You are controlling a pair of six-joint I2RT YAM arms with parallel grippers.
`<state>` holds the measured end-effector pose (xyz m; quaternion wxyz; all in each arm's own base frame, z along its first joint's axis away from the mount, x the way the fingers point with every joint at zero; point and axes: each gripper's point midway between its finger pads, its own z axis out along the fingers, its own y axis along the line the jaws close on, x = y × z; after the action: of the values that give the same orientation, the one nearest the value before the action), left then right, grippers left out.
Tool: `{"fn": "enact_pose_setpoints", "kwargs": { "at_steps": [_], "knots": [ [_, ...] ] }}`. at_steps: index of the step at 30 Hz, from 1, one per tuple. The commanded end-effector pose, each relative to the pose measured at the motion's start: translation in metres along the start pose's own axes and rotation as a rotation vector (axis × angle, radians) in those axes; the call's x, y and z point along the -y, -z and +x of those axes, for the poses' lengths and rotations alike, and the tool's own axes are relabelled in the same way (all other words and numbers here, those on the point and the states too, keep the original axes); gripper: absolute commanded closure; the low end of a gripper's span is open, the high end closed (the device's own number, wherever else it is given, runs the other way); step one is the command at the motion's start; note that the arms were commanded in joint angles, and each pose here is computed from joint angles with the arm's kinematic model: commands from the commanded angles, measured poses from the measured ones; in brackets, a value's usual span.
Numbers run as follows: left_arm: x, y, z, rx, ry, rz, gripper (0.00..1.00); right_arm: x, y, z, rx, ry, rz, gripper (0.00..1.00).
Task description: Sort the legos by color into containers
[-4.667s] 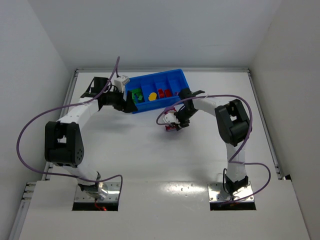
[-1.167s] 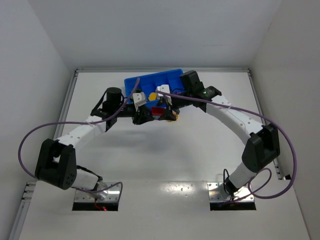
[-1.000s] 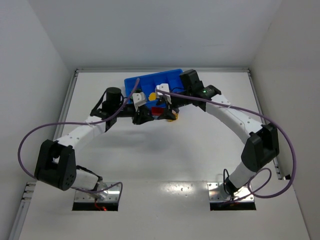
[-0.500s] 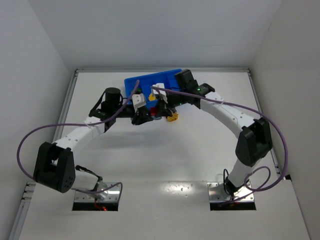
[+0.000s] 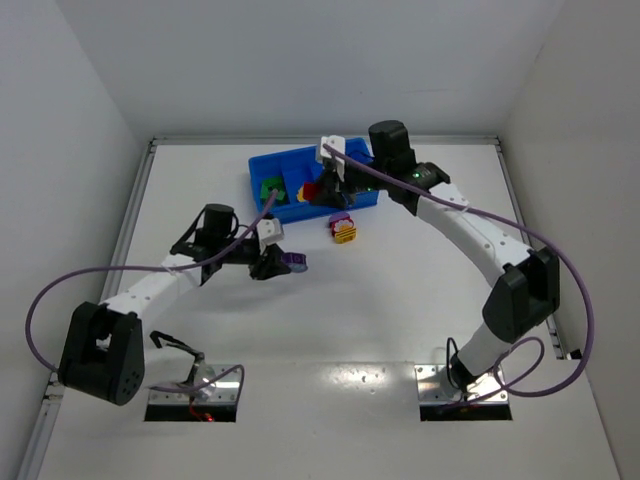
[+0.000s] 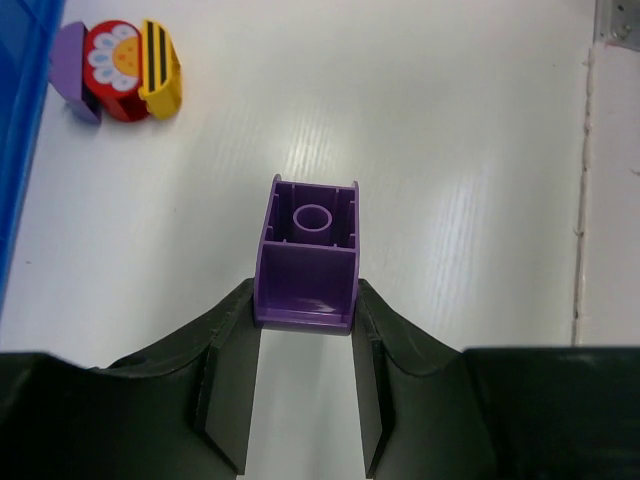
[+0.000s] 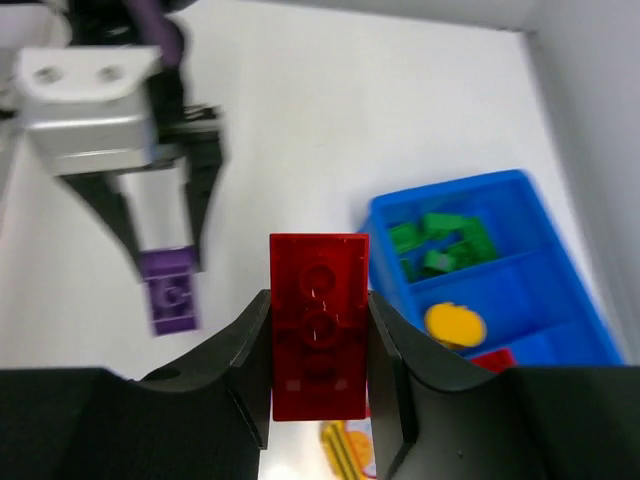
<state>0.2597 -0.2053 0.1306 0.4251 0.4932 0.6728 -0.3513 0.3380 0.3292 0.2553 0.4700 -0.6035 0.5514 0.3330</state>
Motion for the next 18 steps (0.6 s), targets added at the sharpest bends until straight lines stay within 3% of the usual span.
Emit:
{"fn": "enact_pose_setpoints", "kwargs": {
  "at_steps": [1,6,7,10,14,18],
  "knots": [
    [0.005,0.011,-0.015,0.036,-0.079,-0.007,1.0,0.035,0.01,-0.041,0.09,0.033,0.143,1.0],
    [-0.005,0.019,-0.031,0.053,-0.047,-0.082,1.0,0.082,-0.01,0.013,-0.023,-0.091,0.303,1.0],
    [-0.01,0.023,-0.042,0.074,-0.054,-0.102,1.0,0.092,-0.022,0.041,-0.063,-0.145,0.311,1.0],
    [-0.02,0.03,-0.064,0.117,-0.024,-0.155,1.0,0.141,-0.022,0.043,-0.061,-0.214,0.44,1.0],
    [-0.025,0.037,-0.086,0.174,-0.029,-0.196,1.0,0.185,-0.039,0.098,-0.114,-0.362,0.57,1.0],
    [-0.031,0.044,-0.098,0.194,-0.046,-0.251,1.0,0.215,-0.039,0.11,-0.093,-0.4,0.639,1.0]
  ]
}}
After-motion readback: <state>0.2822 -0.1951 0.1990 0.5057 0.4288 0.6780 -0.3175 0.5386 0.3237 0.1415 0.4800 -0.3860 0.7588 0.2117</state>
